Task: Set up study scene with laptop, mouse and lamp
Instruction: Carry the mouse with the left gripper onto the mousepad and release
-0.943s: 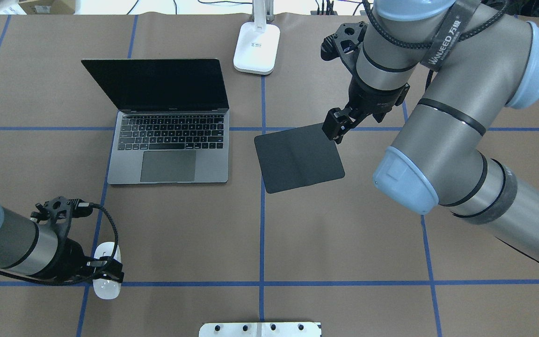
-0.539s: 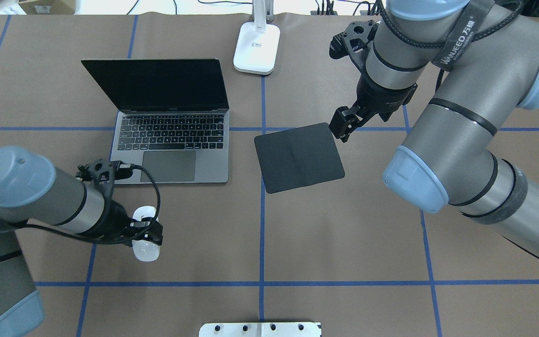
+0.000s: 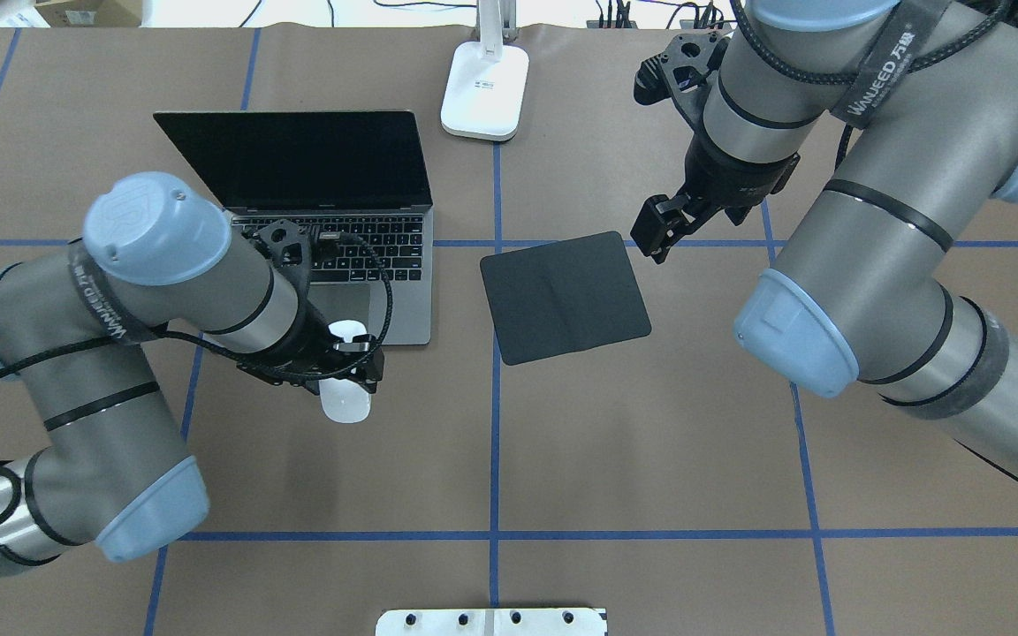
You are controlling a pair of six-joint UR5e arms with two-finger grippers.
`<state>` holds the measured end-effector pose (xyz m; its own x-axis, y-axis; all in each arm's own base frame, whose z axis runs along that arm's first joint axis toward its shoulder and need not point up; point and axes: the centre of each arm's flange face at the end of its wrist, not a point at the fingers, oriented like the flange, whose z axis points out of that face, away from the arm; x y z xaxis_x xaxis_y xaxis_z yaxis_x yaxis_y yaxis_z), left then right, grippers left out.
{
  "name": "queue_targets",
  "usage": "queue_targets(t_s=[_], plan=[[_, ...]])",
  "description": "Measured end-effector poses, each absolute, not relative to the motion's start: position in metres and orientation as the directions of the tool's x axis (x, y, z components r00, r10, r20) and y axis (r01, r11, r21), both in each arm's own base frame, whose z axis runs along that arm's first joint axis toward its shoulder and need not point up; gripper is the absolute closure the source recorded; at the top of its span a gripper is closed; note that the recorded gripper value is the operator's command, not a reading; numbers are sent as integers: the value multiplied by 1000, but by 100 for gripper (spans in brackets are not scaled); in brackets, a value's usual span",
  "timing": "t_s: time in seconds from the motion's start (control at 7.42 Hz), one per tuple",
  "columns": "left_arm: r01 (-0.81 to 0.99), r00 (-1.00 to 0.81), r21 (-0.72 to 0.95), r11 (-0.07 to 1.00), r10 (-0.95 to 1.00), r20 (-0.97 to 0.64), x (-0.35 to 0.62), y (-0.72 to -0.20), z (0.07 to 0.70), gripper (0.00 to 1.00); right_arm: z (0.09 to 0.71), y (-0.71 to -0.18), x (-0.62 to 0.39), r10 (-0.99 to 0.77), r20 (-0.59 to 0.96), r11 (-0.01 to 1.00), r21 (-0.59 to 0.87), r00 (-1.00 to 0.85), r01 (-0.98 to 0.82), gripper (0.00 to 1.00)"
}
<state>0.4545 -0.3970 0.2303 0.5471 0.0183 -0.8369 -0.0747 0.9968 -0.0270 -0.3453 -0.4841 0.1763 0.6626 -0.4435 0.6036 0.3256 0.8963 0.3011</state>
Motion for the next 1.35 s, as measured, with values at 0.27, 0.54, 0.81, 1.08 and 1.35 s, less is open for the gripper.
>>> queue_targets(t_s=[0.27,0.54,0.81,1.08,1.35], plan=[[-58,558,-34,998,4,-830,493,-436,199,39,179,-486,-342,-437,603,900,297,667,321,0],[-42,568,-41,998,-10,-823,528,-470,167,39,182,-489,-337,-426,609,905,288,669,314,0],[-29,578,-47,998,-21,-816,554,-498,141,39,186,-493,-329,-412,618,911,277,669,305,0],[-18,585,-55,998,-34,-810,579,-523,123,39,189,-497,-323,-401,620,916,271,674,296,0],[-3,581,-48,999,-37,-813,603,-543,123,38,204,-508,-301,-367,639,930,240,676,278,0]])
